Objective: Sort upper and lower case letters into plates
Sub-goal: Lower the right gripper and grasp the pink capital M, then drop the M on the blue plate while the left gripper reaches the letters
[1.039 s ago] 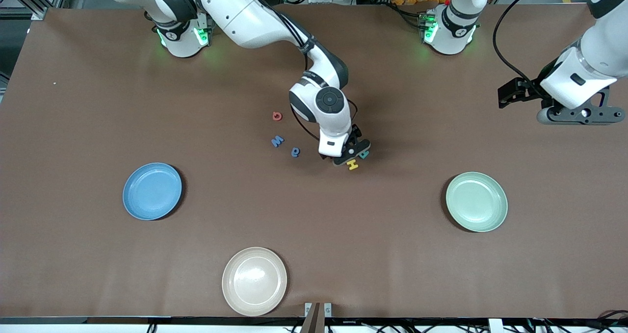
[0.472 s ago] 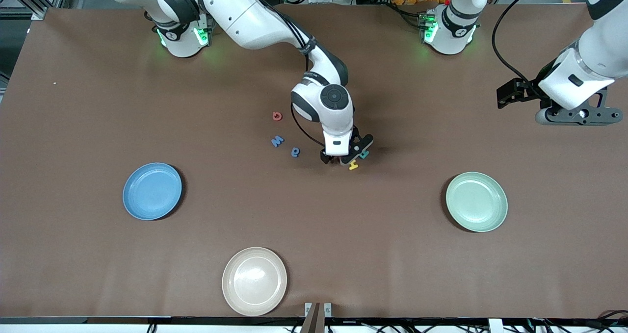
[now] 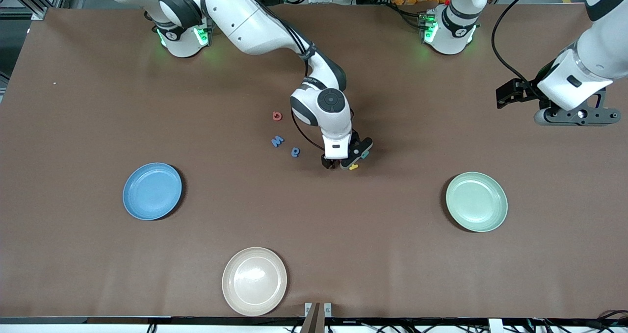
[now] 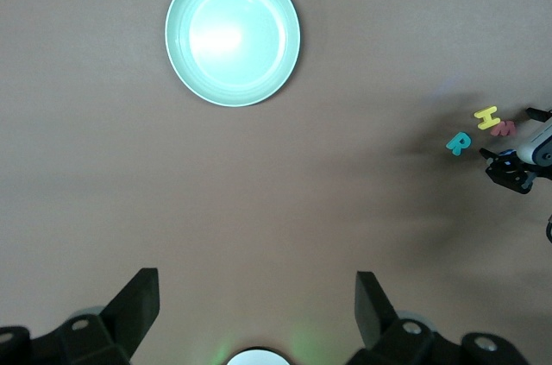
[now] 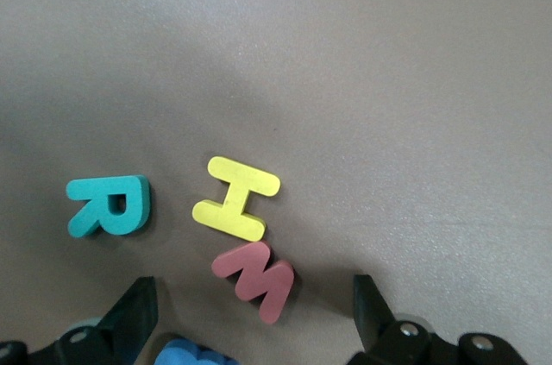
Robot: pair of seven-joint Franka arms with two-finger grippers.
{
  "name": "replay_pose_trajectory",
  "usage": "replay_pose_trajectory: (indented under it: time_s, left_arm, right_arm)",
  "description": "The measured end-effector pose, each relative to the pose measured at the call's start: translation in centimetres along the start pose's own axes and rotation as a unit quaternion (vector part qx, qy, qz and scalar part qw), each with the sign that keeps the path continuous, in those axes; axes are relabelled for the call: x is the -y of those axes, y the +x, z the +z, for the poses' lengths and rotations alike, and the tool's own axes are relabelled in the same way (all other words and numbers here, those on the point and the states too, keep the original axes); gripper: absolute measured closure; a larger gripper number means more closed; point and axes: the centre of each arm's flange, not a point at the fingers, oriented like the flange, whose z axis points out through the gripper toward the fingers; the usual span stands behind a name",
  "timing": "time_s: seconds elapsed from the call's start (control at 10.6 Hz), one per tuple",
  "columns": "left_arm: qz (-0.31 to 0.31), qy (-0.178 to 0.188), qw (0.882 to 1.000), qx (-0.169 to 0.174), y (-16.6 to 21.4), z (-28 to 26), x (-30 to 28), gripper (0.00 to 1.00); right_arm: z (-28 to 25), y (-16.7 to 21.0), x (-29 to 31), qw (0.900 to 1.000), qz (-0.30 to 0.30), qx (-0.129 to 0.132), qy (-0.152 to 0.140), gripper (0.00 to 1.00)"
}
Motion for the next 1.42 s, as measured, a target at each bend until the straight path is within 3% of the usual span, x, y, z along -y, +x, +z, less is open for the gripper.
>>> replay_pose_trajectory:
  time_s: [0.09,0.47,0.57,1.04,1.42]
  left_arm:
    - [0.000,0.000,1.000,0.000,0.0,0.0,0.0,0.00]
    - [0.000,0.000,1.000,0.000,0.0,0.0,0.0,0.00]
    - [0.000,0.000,1.000,0.000,0.0,0.0,0.0,0.00]
    - [-0.003,0.000,1.000,0.001,0.0,0.1,-0.1,0.00]
    - [-0.019,0.001,1.000,-0.015,0.2,0.4,-3.4,0.00]
  right_arm:
    - [-0.1,0.0,0.0,1.000,0.000,-0.001,0.000,0.02]
    - [-0.9,0.7,-0.2,1.000,0.001,-0.011,-0.001,0.58]
    - [-1.0,0.8,-0.2,1.000,0.000,-0.011,0.000,0.62]
    - [-2.9,1.8,-1.2,1.000,0.013,-0.020,0.002,0.62]
    - [-13.2,3.2,-10.4,0.997,0.074,0.024,-0.011,0.62]
